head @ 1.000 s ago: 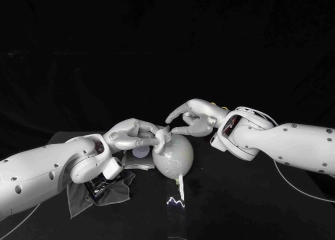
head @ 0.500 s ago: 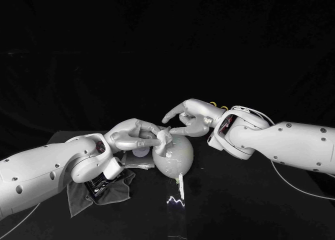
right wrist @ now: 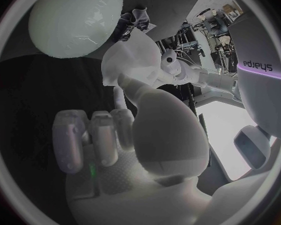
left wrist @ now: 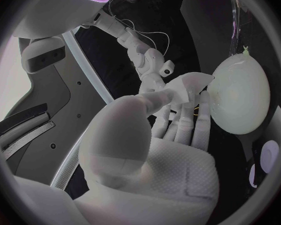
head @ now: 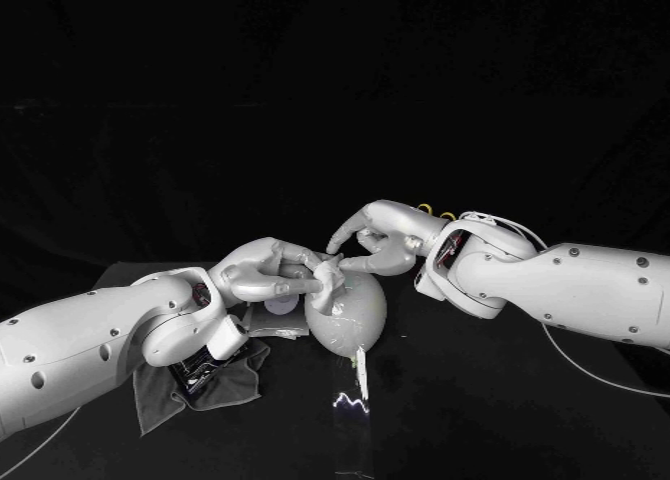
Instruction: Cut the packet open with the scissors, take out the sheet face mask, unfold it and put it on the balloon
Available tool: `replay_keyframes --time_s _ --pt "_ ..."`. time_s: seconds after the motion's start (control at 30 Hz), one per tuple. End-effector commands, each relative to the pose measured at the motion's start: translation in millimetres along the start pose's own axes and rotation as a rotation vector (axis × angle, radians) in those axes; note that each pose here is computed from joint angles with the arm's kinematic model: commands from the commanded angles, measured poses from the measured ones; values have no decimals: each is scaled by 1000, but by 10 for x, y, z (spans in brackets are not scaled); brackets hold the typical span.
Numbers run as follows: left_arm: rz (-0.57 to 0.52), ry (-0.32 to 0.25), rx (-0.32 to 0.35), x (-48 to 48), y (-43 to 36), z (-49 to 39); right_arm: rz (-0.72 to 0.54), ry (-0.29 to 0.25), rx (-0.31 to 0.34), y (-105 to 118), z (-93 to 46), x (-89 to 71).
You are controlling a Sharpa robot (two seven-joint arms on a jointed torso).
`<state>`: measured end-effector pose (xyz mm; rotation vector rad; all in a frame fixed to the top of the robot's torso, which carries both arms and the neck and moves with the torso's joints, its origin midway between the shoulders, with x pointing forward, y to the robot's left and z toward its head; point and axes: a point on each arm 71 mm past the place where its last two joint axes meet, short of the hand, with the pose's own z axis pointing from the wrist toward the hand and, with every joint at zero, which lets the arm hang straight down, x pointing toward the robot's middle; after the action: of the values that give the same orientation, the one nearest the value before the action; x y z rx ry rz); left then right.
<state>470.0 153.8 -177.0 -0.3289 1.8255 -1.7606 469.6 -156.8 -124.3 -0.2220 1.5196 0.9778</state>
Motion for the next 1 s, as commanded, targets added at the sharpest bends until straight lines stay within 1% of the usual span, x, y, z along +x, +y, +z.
replay_keyframes --time_s 0.03,0.33,0.77,1.0 --pt "-5 9 16 18 -29 19 -24 1 8 -4 11 1" --pt "-6 11 17 23 -31 20 -29 -14 29 -40 20 -14" --pt "-5 10 17 25 -34 16 -34 12 49 -71 24 0" --pt "-5 10 17 25 -34 16 -33 15 51 -76 25 1"
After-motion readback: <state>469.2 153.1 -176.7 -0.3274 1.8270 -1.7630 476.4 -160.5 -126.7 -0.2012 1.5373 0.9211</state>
